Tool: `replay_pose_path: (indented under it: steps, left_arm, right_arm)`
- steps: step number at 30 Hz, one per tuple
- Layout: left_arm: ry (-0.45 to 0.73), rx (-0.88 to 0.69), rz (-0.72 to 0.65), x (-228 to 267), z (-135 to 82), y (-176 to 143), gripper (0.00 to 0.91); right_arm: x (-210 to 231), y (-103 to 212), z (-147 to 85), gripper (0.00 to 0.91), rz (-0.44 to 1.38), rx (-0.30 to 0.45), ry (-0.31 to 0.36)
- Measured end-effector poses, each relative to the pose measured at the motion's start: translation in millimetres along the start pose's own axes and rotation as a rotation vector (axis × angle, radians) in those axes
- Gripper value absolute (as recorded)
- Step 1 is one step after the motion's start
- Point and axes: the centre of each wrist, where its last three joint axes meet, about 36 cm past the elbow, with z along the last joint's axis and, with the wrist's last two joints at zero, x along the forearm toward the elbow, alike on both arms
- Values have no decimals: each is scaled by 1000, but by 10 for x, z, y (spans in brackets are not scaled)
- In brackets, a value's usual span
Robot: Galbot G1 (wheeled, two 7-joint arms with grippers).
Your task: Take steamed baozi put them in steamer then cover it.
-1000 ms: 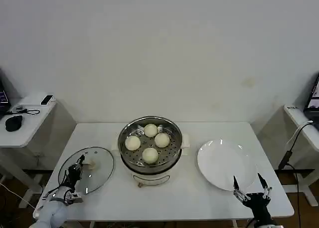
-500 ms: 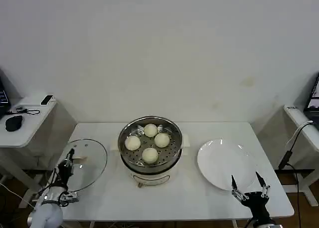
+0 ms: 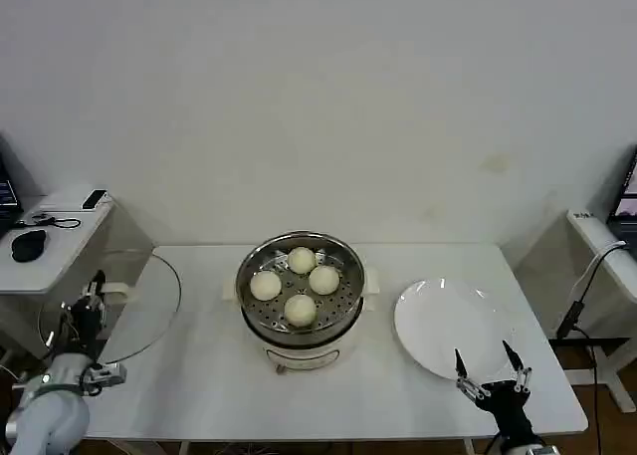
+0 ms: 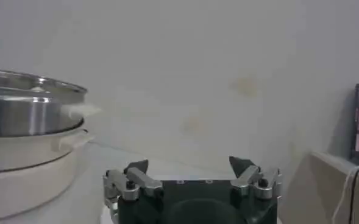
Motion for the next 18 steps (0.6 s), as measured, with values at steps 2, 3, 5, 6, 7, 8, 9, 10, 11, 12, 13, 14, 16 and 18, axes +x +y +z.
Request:
replay_pose_path:
  steps: [2,3,5,6,7,8,9,10,11,12,13,14,16,18]
  left_arm:
    - [-3,-3,-3,-27,-14,117,0]
    - [-6,-4,-6,-44,-29,183,0]
    - [-19,-3,-11,-73,-88,300,0]
    - [-29,-5,-13,-85,-131,356,0]
    - [-38,-5,-14,-94,-173,402,0]
    - [-47,-3,-15,-102,-217,446,0]
    - [-58,-3,-17,-112,-271,494,0]
    - [-67,-2,-21,-121,-323,537,0]
    - [-75,0,-25,-130,-373,575,0]
    - [-85,3,-28,-138,-435,608,0]
    - [-93,7,-29,-146,-492,636,0]
    - [-104,11,-31,-153,-561,667,0]
    - [-124,23,-34,-169,-685,720,0]
    - [-145,38,-32,-184,-828,766,0]
  right_arm:
    - [-4,1,9,907,-1,3,2]
    - [-6,1,14,907,-2,4,3]
    - [-10,1,24,907,-2,7,4]
    - [-10,-1,32,907,-2,9,5]
    - [-8,-3,39,907,-1,9,6]
    - [-5,-8,48,907,0,10,8]
    - [-3,-14,58,907,1,10,11]
    - [-1,-17,69,907,1,11,14]
    - [1,-17,74,907,1,11,16]
    - [7,-17,79,907,0,12,19]
    - [13,-19,85,907,0,12,22]
    - [17,-17,88,907,1,13,23]
    - [20,0,89,907,1,13,26]
    - [22,22,85,907,-1,13,27]
